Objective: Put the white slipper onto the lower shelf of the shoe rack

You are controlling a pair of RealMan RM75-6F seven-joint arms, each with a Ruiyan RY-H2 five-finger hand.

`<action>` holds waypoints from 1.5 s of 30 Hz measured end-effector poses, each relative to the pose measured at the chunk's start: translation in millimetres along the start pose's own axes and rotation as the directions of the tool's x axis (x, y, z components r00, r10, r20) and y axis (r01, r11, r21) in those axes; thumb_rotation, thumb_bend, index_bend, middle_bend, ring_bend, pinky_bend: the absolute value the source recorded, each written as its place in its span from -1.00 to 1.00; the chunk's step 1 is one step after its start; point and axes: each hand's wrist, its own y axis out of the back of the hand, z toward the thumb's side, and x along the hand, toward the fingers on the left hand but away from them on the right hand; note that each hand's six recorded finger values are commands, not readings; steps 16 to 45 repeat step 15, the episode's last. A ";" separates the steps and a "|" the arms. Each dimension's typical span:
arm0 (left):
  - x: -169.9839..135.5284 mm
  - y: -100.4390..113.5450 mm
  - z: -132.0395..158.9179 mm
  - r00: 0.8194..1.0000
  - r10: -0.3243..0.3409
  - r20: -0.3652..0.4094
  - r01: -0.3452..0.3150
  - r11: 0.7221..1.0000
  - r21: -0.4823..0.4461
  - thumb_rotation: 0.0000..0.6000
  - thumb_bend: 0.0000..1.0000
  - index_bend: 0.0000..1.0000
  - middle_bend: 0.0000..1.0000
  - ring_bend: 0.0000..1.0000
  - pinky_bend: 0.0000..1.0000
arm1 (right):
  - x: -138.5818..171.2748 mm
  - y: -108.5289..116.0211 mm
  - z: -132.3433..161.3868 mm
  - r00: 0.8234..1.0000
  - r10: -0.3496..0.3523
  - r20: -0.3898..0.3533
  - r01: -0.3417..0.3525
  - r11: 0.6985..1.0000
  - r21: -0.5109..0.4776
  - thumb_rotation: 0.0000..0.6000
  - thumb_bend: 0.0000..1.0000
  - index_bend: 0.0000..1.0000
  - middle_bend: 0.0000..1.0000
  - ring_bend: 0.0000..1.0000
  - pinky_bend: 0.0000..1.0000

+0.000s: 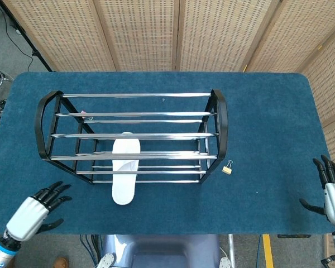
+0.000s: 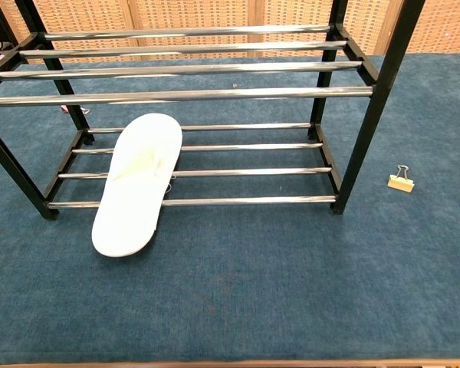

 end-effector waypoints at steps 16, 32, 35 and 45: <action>13.8 64.1 -42.6 0.922 0.054 -0.384 -0.075 0.996 -0.042 1.00 -0.99 -1.00 -1.00 -1.00 -1.00 | 1.7 2.6 0.6 1.000 -0.004 -0.005 0.004 1.000 -0.009 1.00 -1.00 -1.00 -1.00 -1.00 -1.00; 13.8 64.1 -42.6 0.922 0.054 -0.384 -0.075 0.996 -0.042 1.00 -0.99 -1.00 -1.00 -1.00 -1.00 | 1.7 2.6 0.6 1.000 -0.004 -0.005 0.004 1.000 -0.009 1.00 -1.00 -1.00 -1.00 -1.00 -1.00; 13.8 64.1 -42.6 0.922 0.054 -0.384 -0.075 0.996 -0.042 1.00 -0.99 -1.00 -1.00 -1.00 -1.00 | 1.7 2.6 0.6 1.000 -0.004 -0.005 0.004 1.000 -0.009 1.00 -1.00 -1.00 -1.00 -1.00 -1.00; 13.8 64.1 -42.6 0.922 0.054 -0.384 -0.075 0.996 -0.042 1.00 -0.99 -1.00 -1.00 -1.00 -1.00 | 1.7 2.6 0.6 1.000 -0.004 -0.005 0.004 1.000 -0.009 1.00 -1.00 -1.00 -1.00 -1.00 -1.00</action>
